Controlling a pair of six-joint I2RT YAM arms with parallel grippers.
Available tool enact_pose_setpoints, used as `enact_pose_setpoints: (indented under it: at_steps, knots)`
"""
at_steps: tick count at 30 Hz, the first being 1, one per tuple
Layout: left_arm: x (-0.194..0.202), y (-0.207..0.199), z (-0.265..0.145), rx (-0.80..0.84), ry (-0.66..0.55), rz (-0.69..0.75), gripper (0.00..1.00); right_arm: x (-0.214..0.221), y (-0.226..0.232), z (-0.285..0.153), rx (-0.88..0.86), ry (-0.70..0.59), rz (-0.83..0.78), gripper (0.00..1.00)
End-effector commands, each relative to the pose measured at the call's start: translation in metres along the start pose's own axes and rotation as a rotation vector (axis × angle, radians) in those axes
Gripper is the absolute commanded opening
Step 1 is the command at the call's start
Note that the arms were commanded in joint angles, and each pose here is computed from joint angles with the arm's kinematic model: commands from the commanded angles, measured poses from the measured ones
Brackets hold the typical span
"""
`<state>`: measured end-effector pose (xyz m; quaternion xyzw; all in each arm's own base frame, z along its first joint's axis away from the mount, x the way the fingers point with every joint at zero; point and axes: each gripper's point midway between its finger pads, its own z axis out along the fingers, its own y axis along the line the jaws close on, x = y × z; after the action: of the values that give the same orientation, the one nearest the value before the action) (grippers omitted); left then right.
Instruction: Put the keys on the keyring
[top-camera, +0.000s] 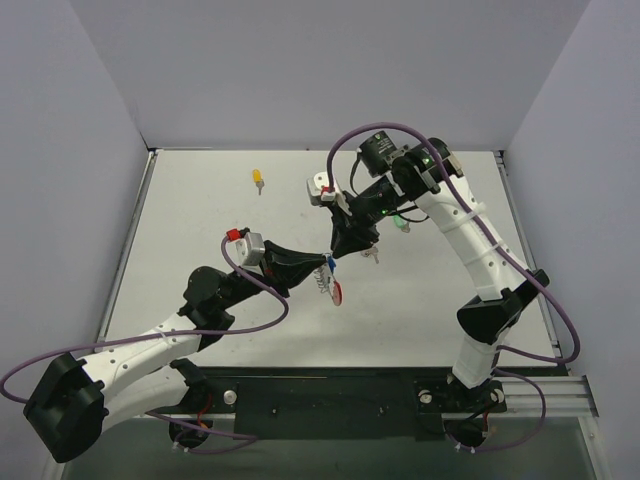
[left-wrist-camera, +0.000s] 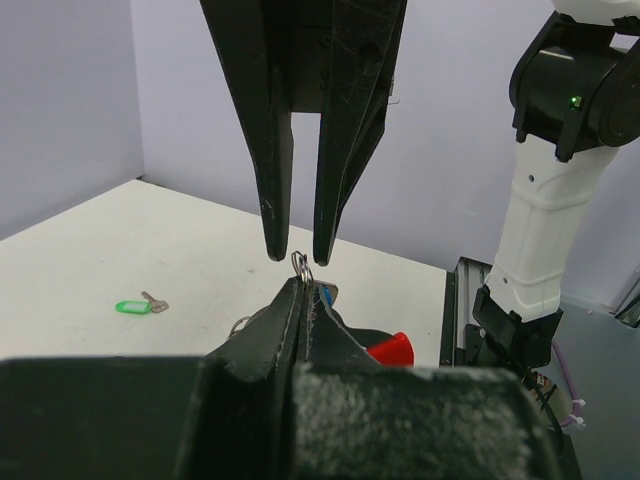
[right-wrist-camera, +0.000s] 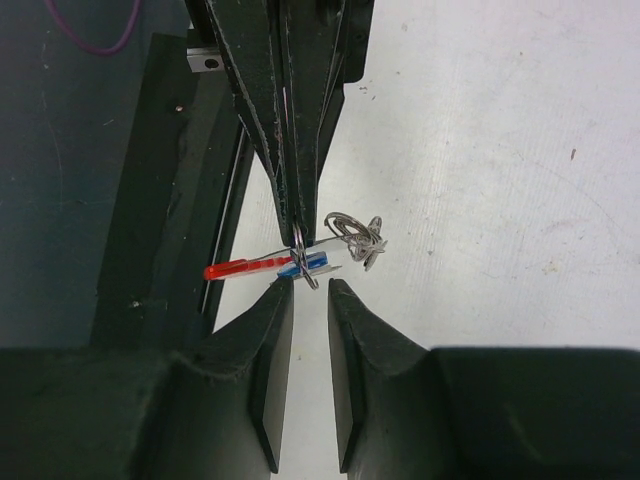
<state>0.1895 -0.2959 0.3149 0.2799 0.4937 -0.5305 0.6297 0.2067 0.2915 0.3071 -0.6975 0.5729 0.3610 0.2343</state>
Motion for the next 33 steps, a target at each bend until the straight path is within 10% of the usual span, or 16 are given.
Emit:
enact_pose_setpoints:
  at_steps: [1,13,33]
  knots:
    - [-0.030,-0.009,0.005,0.041,-0.091,0.037,0.00,0.001,0.024,-0.001,-0.086,0.000,0.027,0.17]
    - [-0.031,-0.005,0.002,0.017,-0.094,0.044,0.00,0.002,0.031,-0.002,-0.103,0.010,0.009,0.00]
    - [-0.047,0.005,-0.004,-0.054,-0.186,0.025,0.00,0.013,0.032,0.003,-0.096,0.044,0.032,0.00]
